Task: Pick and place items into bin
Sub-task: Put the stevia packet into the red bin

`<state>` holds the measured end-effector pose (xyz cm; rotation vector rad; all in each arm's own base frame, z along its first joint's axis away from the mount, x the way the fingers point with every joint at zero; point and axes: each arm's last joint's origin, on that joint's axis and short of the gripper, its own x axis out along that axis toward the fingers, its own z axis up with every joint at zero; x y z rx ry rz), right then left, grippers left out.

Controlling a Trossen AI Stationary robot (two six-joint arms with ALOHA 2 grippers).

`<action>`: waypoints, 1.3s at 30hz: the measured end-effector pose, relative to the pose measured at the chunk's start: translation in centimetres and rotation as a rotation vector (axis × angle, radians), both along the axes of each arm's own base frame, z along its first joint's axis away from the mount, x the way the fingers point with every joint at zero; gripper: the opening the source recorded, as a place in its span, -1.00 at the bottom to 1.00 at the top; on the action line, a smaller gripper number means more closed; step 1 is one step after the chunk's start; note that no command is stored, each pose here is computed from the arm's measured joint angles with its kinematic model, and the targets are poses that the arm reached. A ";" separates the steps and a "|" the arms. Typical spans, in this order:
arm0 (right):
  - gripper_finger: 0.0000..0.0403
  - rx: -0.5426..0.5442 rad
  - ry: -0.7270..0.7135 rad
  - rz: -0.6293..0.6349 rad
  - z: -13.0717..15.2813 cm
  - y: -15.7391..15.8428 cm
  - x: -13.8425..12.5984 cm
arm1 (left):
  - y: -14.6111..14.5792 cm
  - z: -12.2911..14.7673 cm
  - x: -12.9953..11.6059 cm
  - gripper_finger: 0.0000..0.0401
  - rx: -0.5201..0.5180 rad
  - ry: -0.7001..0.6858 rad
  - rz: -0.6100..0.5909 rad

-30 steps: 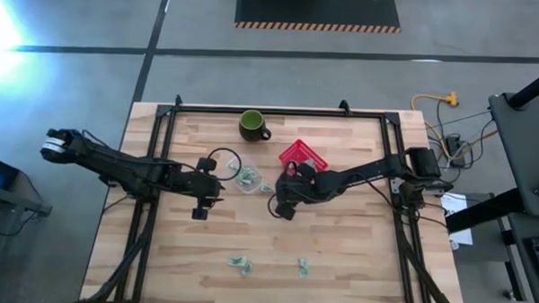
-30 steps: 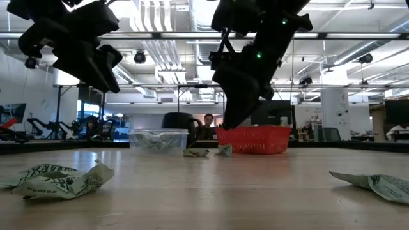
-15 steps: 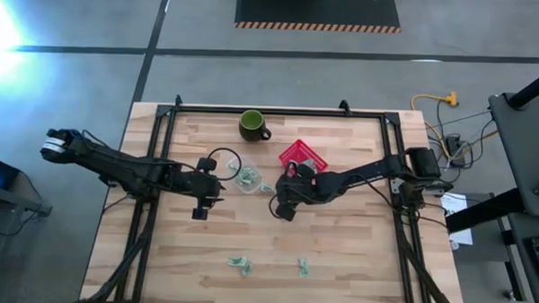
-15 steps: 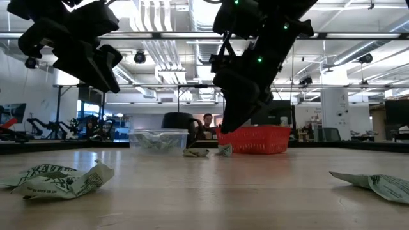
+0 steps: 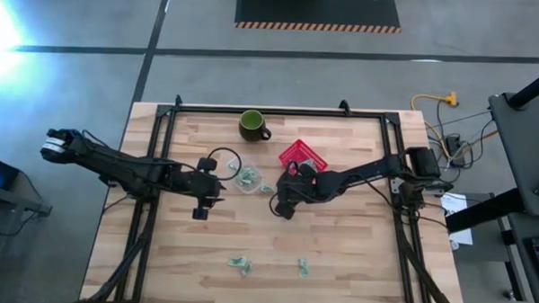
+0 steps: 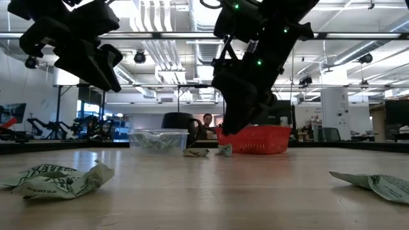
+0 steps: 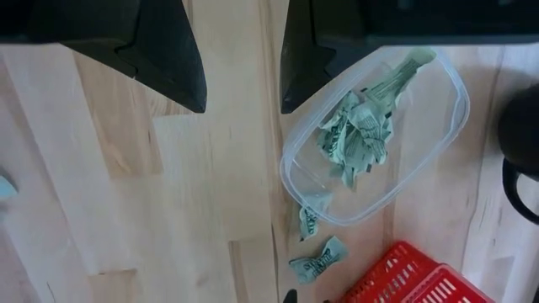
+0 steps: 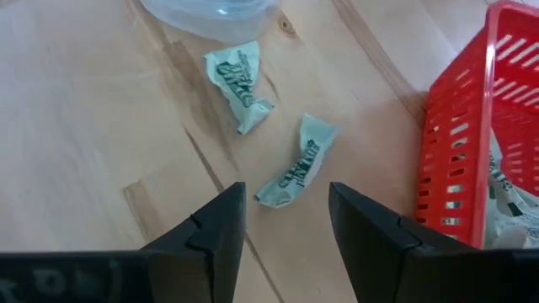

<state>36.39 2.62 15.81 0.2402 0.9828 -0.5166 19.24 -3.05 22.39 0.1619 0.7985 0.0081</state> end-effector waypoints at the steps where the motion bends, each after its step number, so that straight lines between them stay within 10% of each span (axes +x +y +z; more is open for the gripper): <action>1: -0.20 0.000 0.003 -0.002 -0.1 0.0 -0.1 | 0.0 0.0 0.0 -0.32 0.000 -0.006 0.000; 39: -0.20 0.036 -0.022 -0.011 -2.6 -0.4 -0.1 | 0.0 0.1 0.1 -0.32 0.001 -0.013 -0.004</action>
